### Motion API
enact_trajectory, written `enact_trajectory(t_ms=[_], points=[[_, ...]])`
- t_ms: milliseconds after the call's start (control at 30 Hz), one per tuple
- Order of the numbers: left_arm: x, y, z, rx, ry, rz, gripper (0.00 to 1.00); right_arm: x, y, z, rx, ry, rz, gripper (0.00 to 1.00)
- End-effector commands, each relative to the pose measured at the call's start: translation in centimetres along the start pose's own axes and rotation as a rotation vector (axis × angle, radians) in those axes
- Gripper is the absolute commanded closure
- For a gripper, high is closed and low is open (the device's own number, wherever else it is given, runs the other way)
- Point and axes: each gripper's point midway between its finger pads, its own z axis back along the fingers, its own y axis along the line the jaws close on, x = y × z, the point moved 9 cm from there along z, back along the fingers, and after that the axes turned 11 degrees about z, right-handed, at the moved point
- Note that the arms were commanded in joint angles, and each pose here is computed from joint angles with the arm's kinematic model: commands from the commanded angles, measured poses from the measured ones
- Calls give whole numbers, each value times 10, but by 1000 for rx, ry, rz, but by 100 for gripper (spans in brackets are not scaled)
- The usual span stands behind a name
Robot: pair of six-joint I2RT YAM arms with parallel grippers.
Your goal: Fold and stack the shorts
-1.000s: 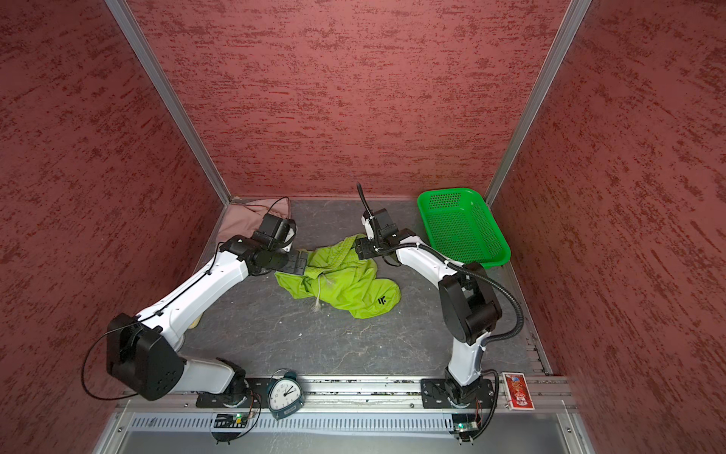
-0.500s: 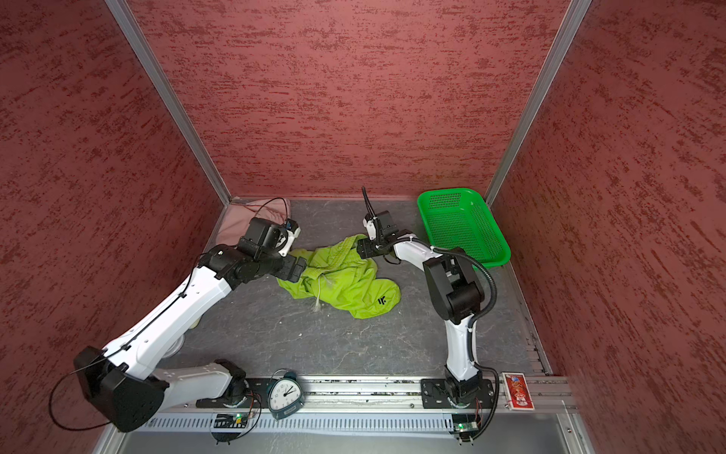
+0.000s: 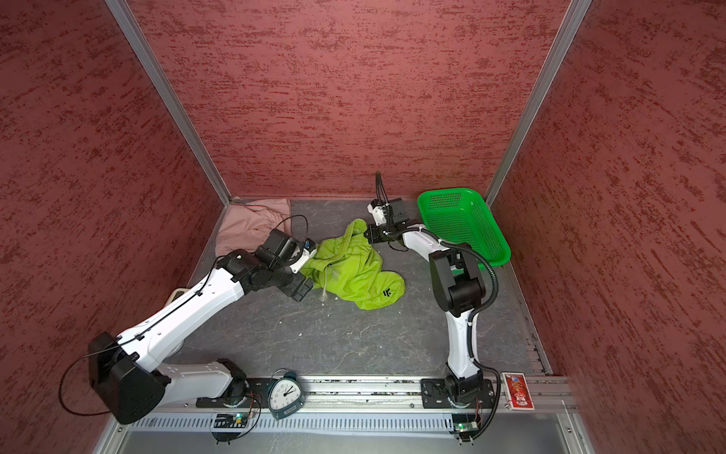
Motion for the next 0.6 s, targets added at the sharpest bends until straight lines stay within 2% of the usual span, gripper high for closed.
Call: enact_trajectory(t_ms=[0, 133, 267, 433, 567], points=[[15, -9, -9, 50, -26, -110, 1, 12, 7, 16, 126, -40, 21, 100], [26, -22, -40, 180, -39, -237, 1, 7, 12, 9, 248, -50, 26, 100], [43, -20, -65, 290, -88, -297, 1, 5, 11, 9, 245, -39, 29, 100], [63, -3, -79, 320, -87, -323, 1, 0, 12, 9, 250, -14, 32, 100], [66, 4, -91, 333, -43, -344, 1, -6, 11, 9, 241, 1, 33, 99]])
